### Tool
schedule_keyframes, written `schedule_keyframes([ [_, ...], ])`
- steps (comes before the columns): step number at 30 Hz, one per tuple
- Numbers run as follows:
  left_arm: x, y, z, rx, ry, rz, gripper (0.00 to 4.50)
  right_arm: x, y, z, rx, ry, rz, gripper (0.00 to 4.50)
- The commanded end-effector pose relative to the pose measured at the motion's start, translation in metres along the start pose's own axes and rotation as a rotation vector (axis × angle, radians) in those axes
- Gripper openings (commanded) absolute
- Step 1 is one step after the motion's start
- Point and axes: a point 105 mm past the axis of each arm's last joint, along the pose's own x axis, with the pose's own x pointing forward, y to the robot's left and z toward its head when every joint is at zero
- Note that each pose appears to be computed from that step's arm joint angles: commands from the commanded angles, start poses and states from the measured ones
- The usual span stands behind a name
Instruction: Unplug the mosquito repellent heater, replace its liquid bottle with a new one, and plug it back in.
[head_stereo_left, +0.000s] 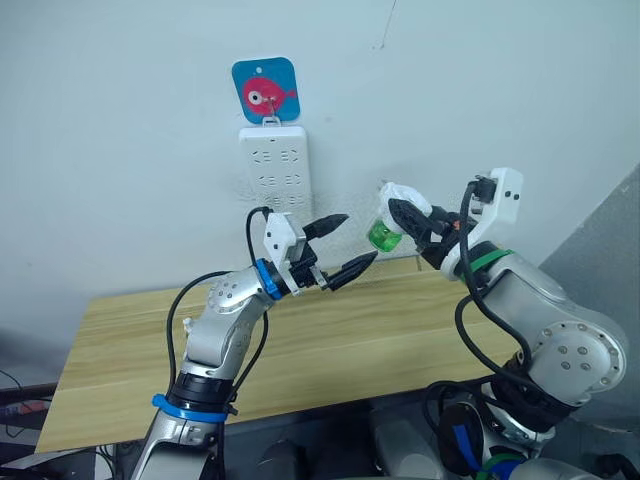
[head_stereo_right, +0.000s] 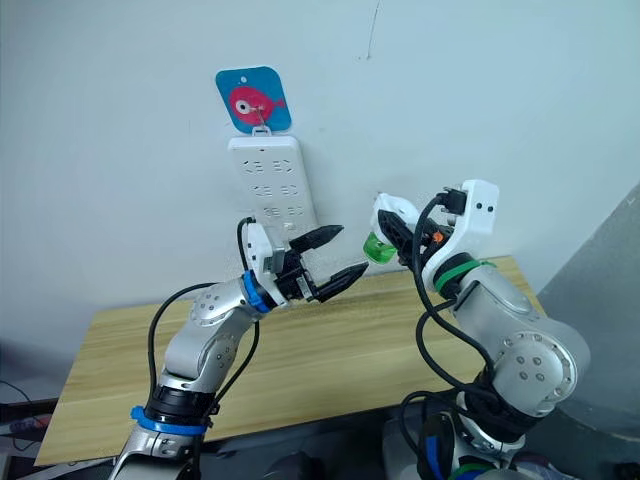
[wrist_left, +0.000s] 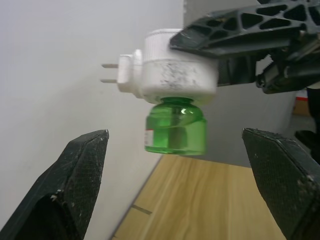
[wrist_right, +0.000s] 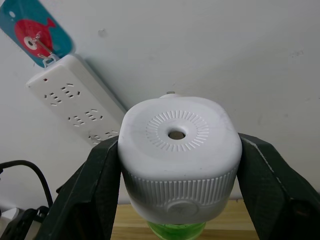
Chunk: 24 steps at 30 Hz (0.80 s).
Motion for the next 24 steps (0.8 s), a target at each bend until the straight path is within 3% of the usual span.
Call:
schedule_keyframes([
  [1, 0.008, -0.006, 0.009, 0.009, -0.043, -0.035, 4.5, 0.003, 0.038, 0.009, 0.1, -0.077, 0.149, 2.92],
  [20, 0.021, 0.001, 0.014, -0.026, -0.087, -0.015, 4.5, 0.0, 0.046, 0.003, 0.12, -0.047, 0.176, 2.92],
  [24, 0.018, 0.008, 0.016, -0.019, -0.092, 0.008, 3.55, -0.001, 0.045, 0.002, 0.117, -0.042, 0.166, 2.92],
])
